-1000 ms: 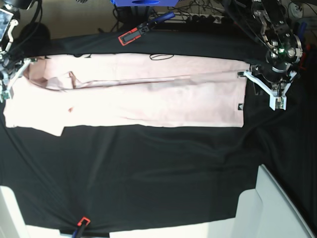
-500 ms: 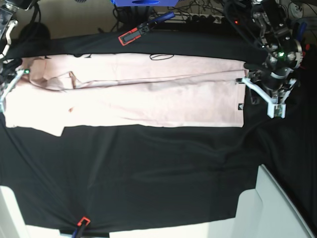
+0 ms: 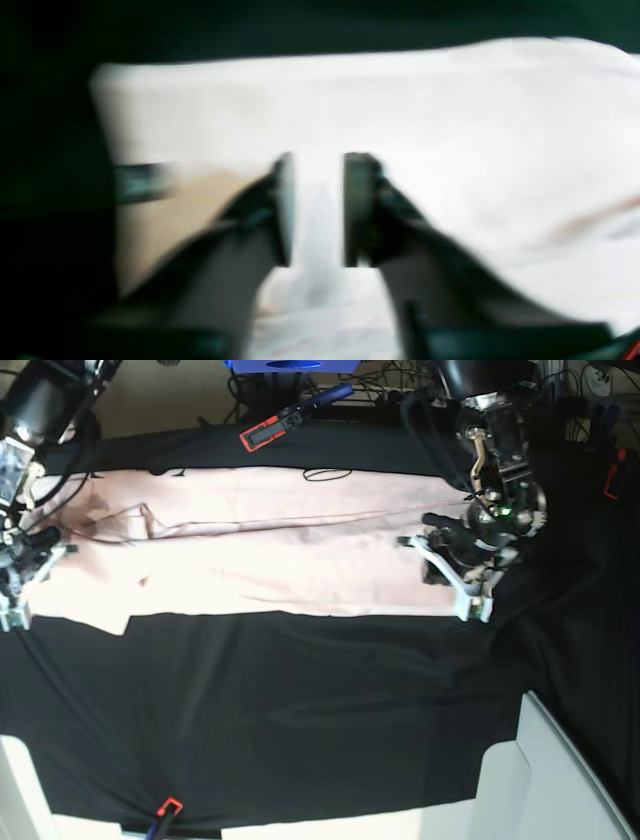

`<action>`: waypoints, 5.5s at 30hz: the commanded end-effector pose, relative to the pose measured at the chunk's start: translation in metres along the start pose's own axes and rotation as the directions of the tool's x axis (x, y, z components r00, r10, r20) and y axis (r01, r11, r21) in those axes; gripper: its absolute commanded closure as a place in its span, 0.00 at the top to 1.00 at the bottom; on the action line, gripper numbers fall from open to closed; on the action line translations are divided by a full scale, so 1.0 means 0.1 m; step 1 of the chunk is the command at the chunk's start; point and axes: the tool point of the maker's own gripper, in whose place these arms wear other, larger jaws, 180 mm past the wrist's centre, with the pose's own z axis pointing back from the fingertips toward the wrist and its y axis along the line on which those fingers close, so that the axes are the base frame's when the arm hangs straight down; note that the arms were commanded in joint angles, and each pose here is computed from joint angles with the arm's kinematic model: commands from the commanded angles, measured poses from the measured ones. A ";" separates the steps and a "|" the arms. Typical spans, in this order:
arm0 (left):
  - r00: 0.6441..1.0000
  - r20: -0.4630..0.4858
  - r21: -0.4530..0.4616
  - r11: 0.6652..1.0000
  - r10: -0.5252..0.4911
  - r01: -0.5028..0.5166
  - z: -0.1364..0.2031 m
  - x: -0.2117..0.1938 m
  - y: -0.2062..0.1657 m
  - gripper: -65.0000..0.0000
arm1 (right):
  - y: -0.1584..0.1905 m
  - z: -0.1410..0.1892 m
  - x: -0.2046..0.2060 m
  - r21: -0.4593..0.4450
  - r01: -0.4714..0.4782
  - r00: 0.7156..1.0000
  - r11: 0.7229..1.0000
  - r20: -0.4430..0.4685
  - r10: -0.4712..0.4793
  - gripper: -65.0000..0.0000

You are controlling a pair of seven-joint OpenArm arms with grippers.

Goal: Fold the T-shirt properly
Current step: 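Open the left gripper and regrasp the strip end nearer the middle, then grip the strip end with the left gripper, right gripper holding the other end, then lift the strip end with the left gripper and fold it toward the right gripper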

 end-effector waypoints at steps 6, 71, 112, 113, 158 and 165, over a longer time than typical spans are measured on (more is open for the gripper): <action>1.000 0.012 0.034 0.999 -0.027 0.027 -0.22 -0.16 0.19 0.00 | 0.02 -0.20 -0.28 0.034 0.016 0.999 0.999 -0.051 -0.014 0.01; 0.948 0.002 0.056 0.946 0.320 -0.319 0.33 -0.46 1.16 0.65 | -0.29 0.53 -0.22 -0.144 -0.114 0.989 0.983 0.073 0.125 0.00; 0.974 0.207 -0.049 0.996 0.087 -0.079 0.59 0.31 0.57 0.00 | -0.12 0.50 -0.27 -0.044 -0.205 0.976 0.978 0.058 0.208 0.00; 0.978 0.191 -0.063 0.995 0.087 -0.076 0.59 0.28 0.47 0.00 | -0.12 0.50 -0.27 -0.044 -0.205 0.977 0.978 0.056 0.208 0.00; 0.998 0.052 -0.590 0.806 -0.020 0.047 0.17 0.48 -2.40 0.00 | -0.02 0.48 -0.30 -0.022 -0.196 0.979 0.980 0.055 0.197 0.00; 0.998 0.029 -0.614 0.787 -0.055 0.061 0.14 0.39 -2.55 0.00 | -0.03 0.48 -0.30 -0.024 -0.194 0.979 0.981 0.055 0.195 0.00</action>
